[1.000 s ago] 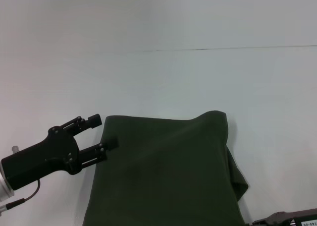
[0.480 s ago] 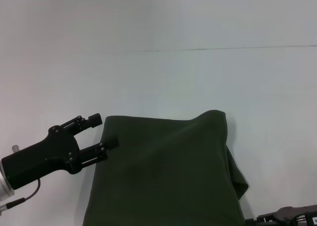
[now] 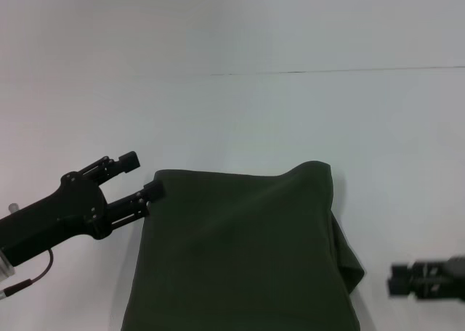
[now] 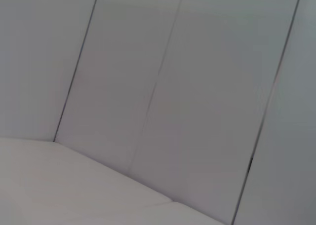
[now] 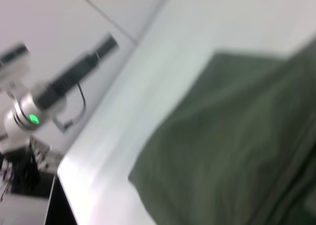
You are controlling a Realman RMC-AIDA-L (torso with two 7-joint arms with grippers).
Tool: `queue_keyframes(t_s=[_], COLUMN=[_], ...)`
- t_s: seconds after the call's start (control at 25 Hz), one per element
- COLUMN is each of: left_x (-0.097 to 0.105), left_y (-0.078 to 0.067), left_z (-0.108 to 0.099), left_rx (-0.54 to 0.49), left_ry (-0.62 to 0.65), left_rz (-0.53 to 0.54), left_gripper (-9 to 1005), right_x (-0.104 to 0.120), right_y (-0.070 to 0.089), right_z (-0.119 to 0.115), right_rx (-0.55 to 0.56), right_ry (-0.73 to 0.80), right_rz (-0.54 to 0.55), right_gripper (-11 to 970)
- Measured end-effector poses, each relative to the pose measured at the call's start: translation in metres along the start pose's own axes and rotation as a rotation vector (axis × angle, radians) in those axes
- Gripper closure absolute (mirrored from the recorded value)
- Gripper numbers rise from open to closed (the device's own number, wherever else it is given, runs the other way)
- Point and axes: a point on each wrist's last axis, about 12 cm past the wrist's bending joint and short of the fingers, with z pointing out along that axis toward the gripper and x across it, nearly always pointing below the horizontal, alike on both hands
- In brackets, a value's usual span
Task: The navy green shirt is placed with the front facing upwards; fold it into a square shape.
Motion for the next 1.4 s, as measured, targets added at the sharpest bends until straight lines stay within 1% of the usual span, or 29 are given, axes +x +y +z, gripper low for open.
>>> queue_keyframes(t_s=[0.08, 0.2, 0.24, 0.28, 0.32, 0.44, 0.48, 0.52, 0.56, 0.68, 0.88, 0.96, 1.08, 1.28, 1.4], left_x=[-0.001, -0.003, -0.004, -0.005, -0.006, -0.006, -0.005, -0.004, -0.003, 0.002, 0.017, 0.021, 0.025, 0.024, 0.020], left_y=[0.001, 0.003, 0.003, 0.002, 0.001, -0.001, -0.001, -0.001, -0.001, -0.001, -0.004, -0.005, -0.006, -0.007, -0.006], left_z=[-0.001, -0.002, -0.003, -0.004, -0.005, -0.009, -0.011, -0.014, -0.017, -0.027, -0.040, -0.045, -0.048, -0.047, -0.045], left_rx=[-0.003, 0.007, 0.016, 0.035, 0.062, 0.096, 0.097, 0.092, 0.085, 0.055, -0.013, -0.032, -0.029, -0.016, -0.011], left_ry=[0.003, 0.036, 0.051, 0.078, 0.114, 0.187, 0.207, 0.224, 0.236, 0.263, 0.285, 0.291, 0.311, 0.319, 0.314], left_rz=[-0.018, -0.048, -0.053, -0.056, -0.055, -0.049, -0.046, -0.039, -0.031, -0.010, 0.022, 0.030, 0.051, 0.055, 0.028], left_gripper=[192, 191, 190, 190, 190, 190, 190, 190, 190, 190, 190, 190, 190, 190, 191], right_x=[-0.005, -0.007, -0.006, -0.006, -0.004, 0.001, 0.007, 0.007, 0.011, 0.020, 0.045, 0.054, 0.062, 0.064, 0.064], right_y=[0.002, 0.004, 0.005, 0.005, 0.005, 0.005, 0.006, 0.006, 0.005, 0.000, -0.002, -0.003, -0.004, -0.004, -0.004], right_z=[-0.011, -0.022, -0.022, -0.022, -0.021, -0.013, -0.005, -0.005, 0.000, 0.014, 0.031, 0.033, 0.034, 0.034, 0.033], right_rx=[0.008, 0.025, 0.031, 0.031, 0.036, 0.055, 0.071, 0.071, 0.087, 0.133, 0.159, 0.169, 0.186, 0.190, 0.195], right_ry=[-0.067, -0.147, -0.169, -0.169, -0.179, -0.210, -0.231, -0.231, -0.236, -0.231, -0.215, -0.217, -0.212, -0.213, -0.217], right_rz=[-0.055, -0.174, -0.258, -0.258, -0.306, -0.434, -0.517, -0.517, -0.545, -0.566, -0.597, -0.603, -0.619, -0.633, -0.632], right_gripper=[279, 255, 247, 239, 231, 207, 199, 199, 199, 198, 201, 201, 200, 200, 200])
